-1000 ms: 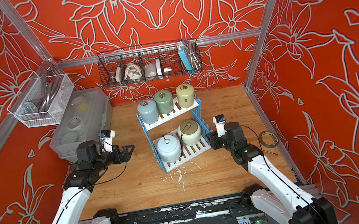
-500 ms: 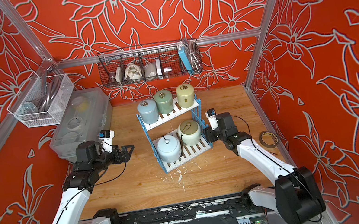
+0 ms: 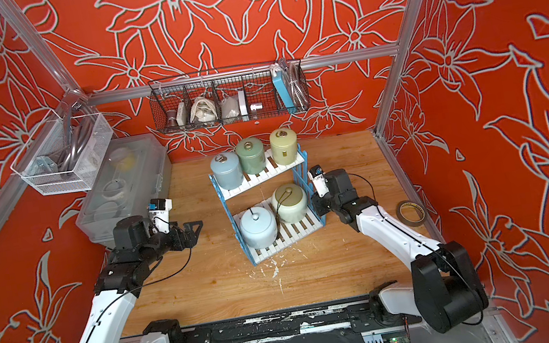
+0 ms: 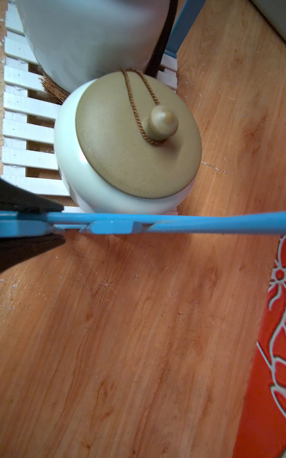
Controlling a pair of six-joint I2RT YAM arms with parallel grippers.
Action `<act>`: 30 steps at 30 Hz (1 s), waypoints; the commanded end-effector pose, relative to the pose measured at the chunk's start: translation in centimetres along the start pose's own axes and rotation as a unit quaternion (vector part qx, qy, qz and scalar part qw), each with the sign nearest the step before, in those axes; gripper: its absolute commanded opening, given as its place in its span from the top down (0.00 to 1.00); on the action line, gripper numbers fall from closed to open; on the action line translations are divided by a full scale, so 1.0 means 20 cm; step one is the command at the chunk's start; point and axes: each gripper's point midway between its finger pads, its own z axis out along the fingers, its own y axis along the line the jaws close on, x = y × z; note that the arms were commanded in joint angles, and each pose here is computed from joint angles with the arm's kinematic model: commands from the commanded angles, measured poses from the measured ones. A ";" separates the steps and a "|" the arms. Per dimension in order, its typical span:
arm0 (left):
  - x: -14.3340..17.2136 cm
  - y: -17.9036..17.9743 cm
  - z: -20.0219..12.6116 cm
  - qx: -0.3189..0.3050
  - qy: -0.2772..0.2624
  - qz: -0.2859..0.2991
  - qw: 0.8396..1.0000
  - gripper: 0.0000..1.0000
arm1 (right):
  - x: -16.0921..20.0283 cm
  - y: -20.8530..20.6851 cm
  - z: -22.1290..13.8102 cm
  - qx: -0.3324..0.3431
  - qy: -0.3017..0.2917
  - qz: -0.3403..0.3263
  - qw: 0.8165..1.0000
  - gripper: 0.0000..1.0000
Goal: Remove the tea canisters from the shelf
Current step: Move the shelf to the center of the board.
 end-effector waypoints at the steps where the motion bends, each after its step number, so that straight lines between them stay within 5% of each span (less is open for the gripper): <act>1: -0.05 -0.02 -0.03 0.005 -0.014 0.009 1.000 0.02 | -0.02 -0.11 -0.08 0.062 -0.009 0.041 0.997 1.00; 18: -0.03 -0.05 -0.02 0.021 -0.014 0.009 1.000 0.02 | 0.00 -0.08 -0.31 0.129 -0.081 0.185 0.971 1.00; 30: -0.03 -0.04 -0.02 0.014 -0.015 0.011 1.000 0.02 | -0.11 0.01 -0.14 0.140 -0.103 0.227 0.958 1.00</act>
